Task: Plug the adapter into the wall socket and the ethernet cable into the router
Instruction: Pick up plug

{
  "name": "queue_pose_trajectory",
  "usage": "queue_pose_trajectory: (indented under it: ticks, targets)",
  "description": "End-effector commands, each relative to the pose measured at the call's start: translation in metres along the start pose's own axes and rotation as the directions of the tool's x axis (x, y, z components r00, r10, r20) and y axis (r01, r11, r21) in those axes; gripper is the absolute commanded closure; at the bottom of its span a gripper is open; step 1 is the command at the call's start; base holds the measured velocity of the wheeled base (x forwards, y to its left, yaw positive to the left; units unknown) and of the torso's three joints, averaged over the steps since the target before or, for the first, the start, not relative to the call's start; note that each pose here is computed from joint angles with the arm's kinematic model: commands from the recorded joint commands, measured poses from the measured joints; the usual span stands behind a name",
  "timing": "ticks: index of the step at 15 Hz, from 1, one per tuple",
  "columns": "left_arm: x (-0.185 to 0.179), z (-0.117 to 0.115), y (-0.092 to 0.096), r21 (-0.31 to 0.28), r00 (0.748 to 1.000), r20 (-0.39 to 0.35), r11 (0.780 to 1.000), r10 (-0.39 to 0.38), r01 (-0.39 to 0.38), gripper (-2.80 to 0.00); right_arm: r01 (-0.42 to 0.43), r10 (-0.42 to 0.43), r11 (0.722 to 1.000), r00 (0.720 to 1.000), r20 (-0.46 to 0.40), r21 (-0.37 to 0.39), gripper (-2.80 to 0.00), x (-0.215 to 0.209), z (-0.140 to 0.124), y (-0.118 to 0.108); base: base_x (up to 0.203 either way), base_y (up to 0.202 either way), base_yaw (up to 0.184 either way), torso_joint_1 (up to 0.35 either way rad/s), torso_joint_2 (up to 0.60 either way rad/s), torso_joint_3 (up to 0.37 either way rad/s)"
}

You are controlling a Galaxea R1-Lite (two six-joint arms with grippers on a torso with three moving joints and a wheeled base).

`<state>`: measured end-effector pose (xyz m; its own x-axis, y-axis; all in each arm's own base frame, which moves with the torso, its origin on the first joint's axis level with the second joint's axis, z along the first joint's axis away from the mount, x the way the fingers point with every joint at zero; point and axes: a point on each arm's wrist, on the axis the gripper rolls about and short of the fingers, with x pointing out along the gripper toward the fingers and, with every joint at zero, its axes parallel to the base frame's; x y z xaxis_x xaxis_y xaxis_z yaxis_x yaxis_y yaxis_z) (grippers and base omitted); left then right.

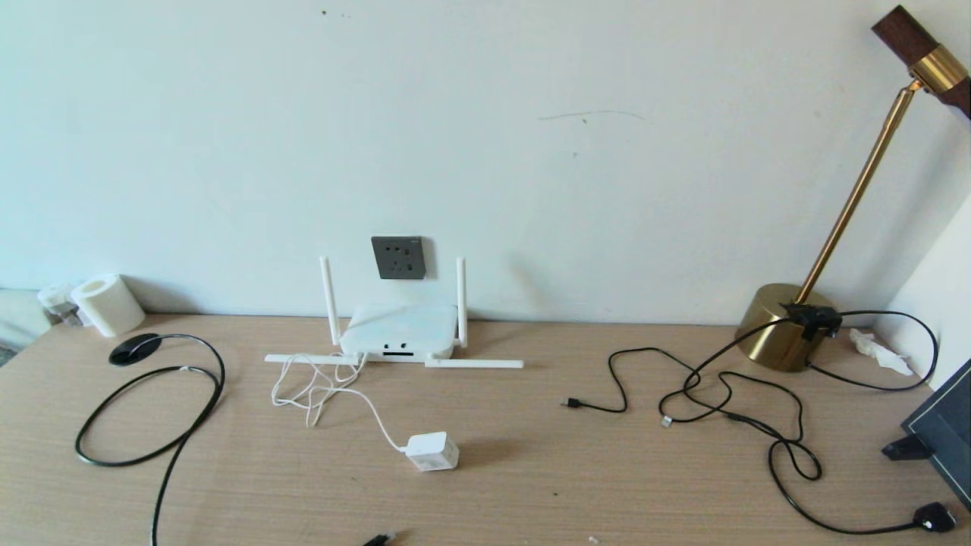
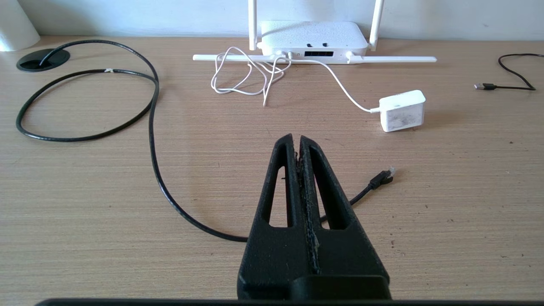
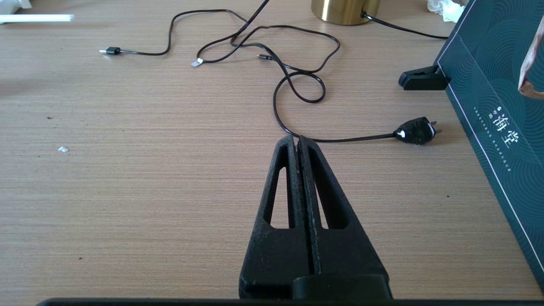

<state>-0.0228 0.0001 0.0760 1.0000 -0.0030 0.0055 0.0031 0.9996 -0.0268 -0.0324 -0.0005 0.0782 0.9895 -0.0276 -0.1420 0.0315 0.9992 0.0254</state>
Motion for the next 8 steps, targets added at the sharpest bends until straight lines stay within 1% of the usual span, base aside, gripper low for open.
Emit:
queue_pose_trajectory:
  ticks: [1,3,4,5,6,7,8]
  targets:
    - [0.000,0.000,0.000,0.005,1.000,-0.008,1.000,0.001,-0.001,0.00,-0.001,0.001,1.000,1.000,-0.001,0.001,0.00,0.000,0.000,0.000,0.000,0.000,0.000,0.000,0.00,0.000]
    - [0.000,-0.001,0.000,0.027,1.000,-0.012,1.000,-0.006,0.006,0.00,0.000,0.000,1.000,1.000,-0.002,0.000,0.00,0.000,0.000,0.000,0.000,0.000,0.000,0.000,0.00,0.000]
    - [0.000,0.000,0.000,0.070,1.000,-0.010,0.997,-0.015,0.016,0.00,-0.001,0.001,1.000,1.000,-0.001,0.001,0.00,0.000,0.000,0.000,0.000,0.000,0.000,0.000,0.00,0.000]
    - [-0.001,0.006,-0.001,0.123,0.999,0.005,0.991,-0.051,0.050,0.00,-0.002,0.002,1.000,1.000,-0.002,0.001,0.00,0.000,0.000,0.000,0.000,0.000,0.000,0.000,0.00,0.000]
    - [-0.003,0.022,-0.003,0.141,0.994,0.025,0.985,-0.102,0.098,0.00,0.000,0.000,1.000,1.000,-0.002,0.000,0.00,0.000,0.000,0.000,0.000,0.000,0.000,0.000,0.00,0.000]
    - [-0.003,0.039,-0.004,0.148,0.990,0.014,0.979,-0.143,0.139,0.00,-0.001,0.001,1.000,1.000,-0.002,0.000,0.00,0.000,0.000,0.000,0.000,0.000,0.000,0.000,0.00,0.000]
    - [0.004,0.058,-0.006,0.146,0.981,-0.031,0.970,-0.190,0.192,0.00,0.000,0.000,1.000,1.000,-0.003,0.001,0.00,0.000,0.000,0.000,0.000,0.000,0.000,0.000,0.00,0.000]
